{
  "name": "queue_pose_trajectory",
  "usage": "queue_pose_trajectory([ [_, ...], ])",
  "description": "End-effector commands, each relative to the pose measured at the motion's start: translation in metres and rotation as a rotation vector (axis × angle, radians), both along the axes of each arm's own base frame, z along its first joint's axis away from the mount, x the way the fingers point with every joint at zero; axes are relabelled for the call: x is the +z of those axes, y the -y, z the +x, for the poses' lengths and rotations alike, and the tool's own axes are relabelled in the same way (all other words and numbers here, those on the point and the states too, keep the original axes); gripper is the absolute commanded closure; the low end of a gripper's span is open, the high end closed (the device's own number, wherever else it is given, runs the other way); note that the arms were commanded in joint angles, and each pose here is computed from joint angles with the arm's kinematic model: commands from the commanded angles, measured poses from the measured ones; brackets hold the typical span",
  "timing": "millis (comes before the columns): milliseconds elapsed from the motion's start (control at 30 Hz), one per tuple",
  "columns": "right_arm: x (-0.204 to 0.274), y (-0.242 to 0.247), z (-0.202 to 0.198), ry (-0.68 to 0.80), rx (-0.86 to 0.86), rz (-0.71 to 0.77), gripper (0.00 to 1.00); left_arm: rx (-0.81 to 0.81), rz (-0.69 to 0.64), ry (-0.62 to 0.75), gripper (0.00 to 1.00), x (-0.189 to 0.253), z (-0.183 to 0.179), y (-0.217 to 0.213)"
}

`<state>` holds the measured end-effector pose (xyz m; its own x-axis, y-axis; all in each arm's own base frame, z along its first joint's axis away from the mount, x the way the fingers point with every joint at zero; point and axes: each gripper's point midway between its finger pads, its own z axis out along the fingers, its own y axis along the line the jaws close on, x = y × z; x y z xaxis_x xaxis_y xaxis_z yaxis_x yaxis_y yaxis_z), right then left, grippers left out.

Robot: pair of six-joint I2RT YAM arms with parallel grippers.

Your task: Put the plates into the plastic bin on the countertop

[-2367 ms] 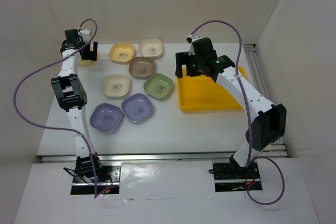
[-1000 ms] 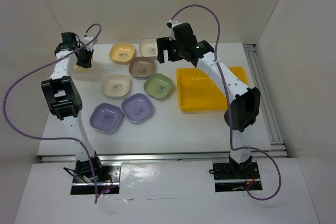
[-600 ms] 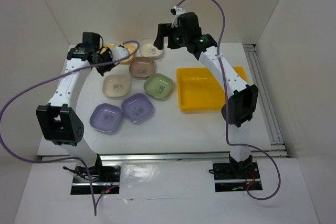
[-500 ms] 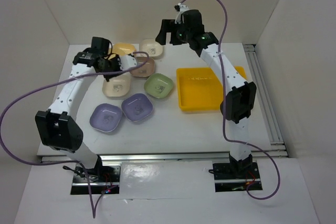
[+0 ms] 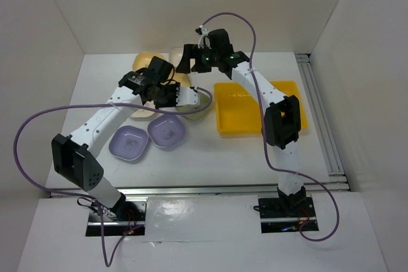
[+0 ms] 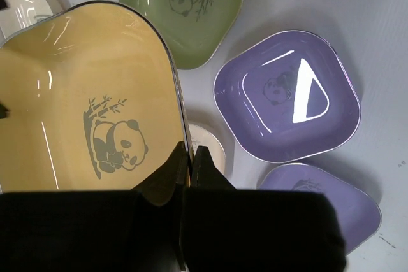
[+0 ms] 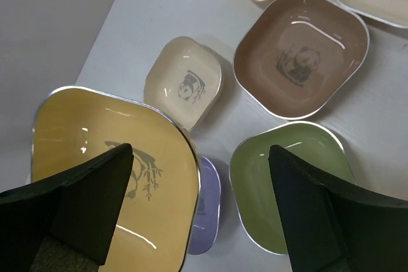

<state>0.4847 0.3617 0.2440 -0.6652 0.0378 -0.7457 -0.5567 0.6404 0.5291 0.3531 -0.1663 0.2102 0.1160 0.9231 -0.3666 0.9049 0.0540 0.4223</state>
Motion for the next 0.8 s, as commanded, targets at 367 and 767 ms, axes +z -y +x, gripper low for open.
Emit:
queue_pose_trajectory([
  [367,-0.004,0.001,-0.038,0.023,0.011,-0.044,0.75,0.045,-0.112,0.181,1.0,0.052,0.027,0.029],
  [767,0.023,0.104,-0.032,0.087,-0.236,-0.183,1.0,0.526,-0.287,0.218,0.0,0.063,0.067,-0.02],
])
